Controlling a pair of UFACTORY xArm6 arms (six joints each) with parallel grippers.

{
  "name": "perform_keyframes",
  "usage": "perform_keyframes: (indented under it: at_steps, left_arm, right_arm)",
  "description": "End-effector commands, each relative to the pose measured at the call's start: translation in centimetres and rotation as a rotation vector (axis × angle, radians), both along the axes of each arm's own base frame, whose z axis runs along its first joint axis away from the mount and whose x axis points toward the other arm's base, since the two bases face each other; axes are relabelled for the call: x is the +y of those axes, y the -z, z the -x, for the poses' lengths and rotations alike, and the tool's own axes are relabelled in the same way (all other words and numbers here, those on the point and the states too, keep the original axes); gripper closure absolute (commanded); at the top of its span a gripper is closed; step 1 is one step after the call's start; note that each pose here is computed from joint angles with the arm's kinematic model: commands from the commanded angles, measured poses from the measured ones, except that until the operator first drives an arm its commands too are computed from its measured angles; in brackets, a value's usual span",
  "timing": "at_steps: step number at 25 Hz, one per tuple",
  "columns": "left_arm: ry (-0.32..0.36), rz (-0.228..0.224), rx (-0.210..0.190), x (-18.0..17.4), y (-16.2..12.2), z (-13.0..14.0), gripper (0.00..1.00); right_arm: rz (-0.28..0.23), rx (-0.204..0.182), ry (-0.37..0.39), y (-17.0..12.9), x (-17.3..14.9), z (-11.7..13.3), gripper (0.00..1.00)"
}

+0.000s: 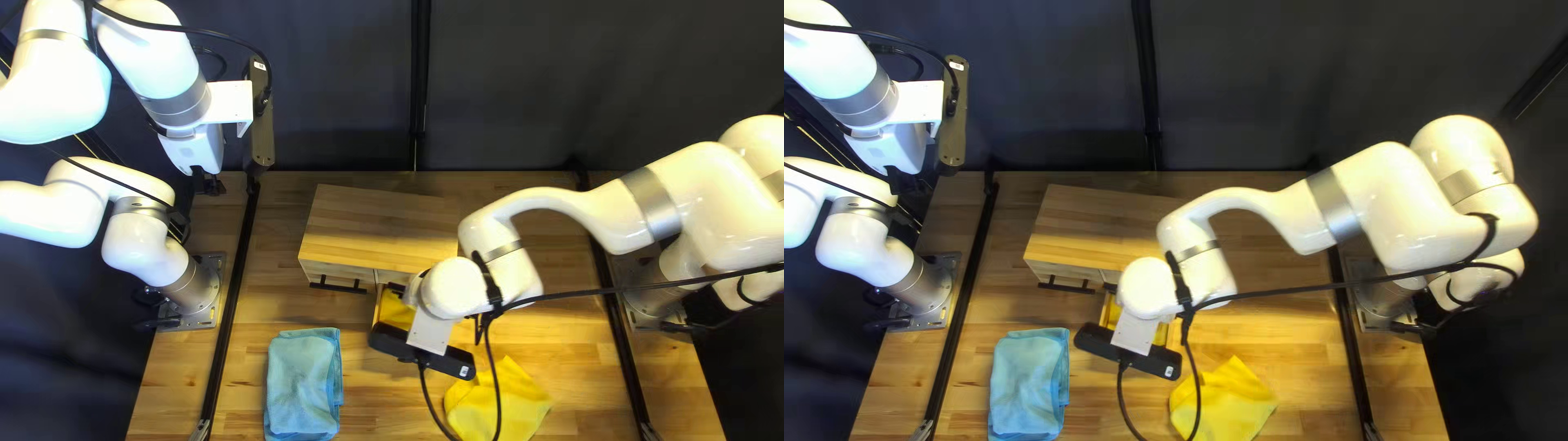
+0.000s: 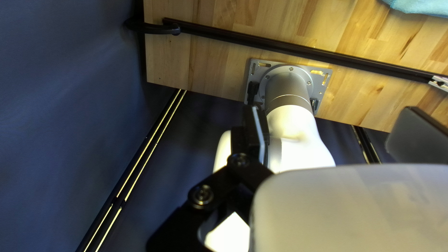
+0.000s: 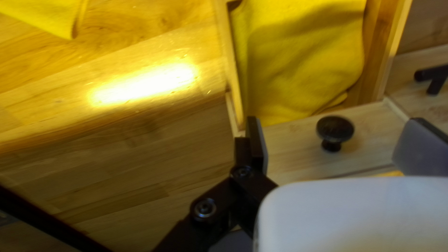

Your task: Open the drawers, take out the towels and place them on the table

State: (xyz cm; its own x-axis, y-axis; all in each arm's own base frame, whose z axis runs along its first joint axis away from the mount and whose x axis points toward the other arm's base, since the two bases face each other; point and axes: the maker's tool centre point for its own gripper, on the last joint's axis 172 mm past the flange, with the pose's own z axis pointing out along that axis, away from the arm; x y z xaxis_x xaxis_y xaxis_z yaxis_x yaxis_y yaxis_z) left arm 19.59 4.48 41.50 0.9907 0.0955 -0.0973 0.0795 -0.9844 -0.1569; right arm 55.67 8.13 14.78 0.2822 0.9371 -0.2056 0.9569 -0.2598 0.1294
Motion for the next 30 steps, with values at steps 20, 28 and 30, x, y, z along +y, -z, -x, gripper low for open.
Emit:
perform_keyframes:
  at_steps: [20, 28, 30]
  left_arm:
    - [0.0, 0.0, 0.0, 0.0, 0.0, 0.0, 0.0]
    - [0.0, 0.0, 0.0, 0.0, 0.0, 0.0, 0.0]
    - [0.0, 0.0, 0.0, 0.0, 0.0, 0.0, 0.0]
  right_arm:
    - [0.014, 0.057, -0.054, 5.1, 0.0, -1.1, 0.0]
    - [0.019, 0.078, -0.064, 6.2, 0.1, -1.3, 0.0]
    - [0.02, 0.081, -0.068, 6.1, 0.0, -1.5, 0.0]
